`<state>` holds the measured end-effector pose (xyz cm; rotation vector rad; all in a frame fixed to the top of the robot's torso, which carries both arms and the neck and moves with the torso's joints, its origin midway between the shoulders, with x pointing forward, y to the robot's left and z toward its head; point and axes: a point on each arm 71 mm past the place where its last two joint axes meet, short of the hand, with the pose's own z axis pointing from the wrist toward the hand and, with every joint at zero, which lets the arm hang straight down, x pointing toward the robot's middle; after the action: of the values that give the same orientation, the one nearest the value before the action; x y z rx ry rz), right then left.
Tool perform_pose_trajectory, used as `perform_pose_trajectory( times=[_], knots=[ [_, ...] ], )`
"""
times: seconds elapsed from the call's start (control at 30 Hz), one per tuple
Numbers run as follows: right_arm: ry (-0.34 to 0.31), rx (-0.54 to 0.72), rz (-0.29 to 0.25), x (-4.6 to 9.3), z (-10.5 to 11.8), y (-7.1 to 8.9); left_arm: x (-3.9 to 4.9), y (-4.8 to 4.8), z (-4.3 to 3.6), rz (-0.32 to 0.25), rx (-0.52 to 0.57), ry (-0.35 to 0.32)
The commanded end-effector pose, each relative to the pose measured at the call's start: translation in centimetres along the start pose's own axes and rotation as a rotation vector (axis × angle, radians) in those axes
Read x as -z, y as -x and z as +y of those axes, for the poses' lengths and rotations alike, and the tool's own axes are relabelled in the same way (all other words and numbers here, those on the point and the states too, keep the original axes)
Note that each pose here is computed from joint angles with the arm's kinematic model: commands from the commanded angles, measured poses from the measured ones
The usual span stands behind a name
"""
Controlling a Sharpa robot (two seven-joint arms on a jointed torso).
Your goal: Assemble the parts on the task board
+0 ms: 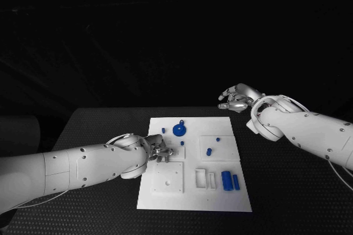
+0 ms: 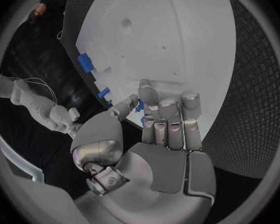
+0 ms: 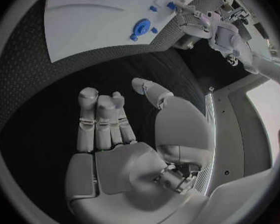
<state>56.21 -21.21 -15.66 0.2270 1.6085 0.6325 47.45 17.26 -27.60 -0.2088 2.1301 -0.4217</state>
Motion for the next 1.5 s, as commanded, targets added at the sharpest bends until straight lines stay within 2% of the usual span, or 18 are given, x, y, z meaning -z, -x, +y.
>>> perform_pose_trajectory(
  times=[0.03,0.63,0.83,0.93,1.03,1.1,1.3,1.4,1.5],
  knots=[
    [0.003,0.001,0.011,0.0,-0.1,-0.1,0.03,-0.09,-0.08,0.008,0.009,-0.003],
    [0.0,-0.001,0.016,0.1,-0.2,-0.4,0.01,0.02,-0.03,0.0,0.034,-0.012],
    [-0.006,-0.002,0.014,0.1,-0.5,-0.3,0.6,0.11,0.57,0.041,0.064,-0.008],
    [-0.01,-0.001,0.012,0.1,-0.7,-0.3,0.97,1.5,0.38,0.053,0.085,-0.015],
    [-0.013,0.0,0.011,0.1,-0.8,-0.2,1.23,3.35,0.08,0.078,0.107,-0.013],
    [-0.014,0.0,0.011,0.1,-0.9,-0.2,1.38,5.03,-0.23,0.068,0.124,-0.021],
    [-0.016,0.0,0.013,0.1,-0.9,-0.3,1.65,9.3,-0.18,0.05,0.149,-0.012],
    [-0.016,0.0,0.013,0.1,-0.9,-0.3,1.32,11.29,0.05,0.031,0.139,0.003],
    [-0.017,0.0,0.014,0.1,-1.0,-0.3,0.48,12.86,0.3,0.012,0.132,0.03]
  ],
)
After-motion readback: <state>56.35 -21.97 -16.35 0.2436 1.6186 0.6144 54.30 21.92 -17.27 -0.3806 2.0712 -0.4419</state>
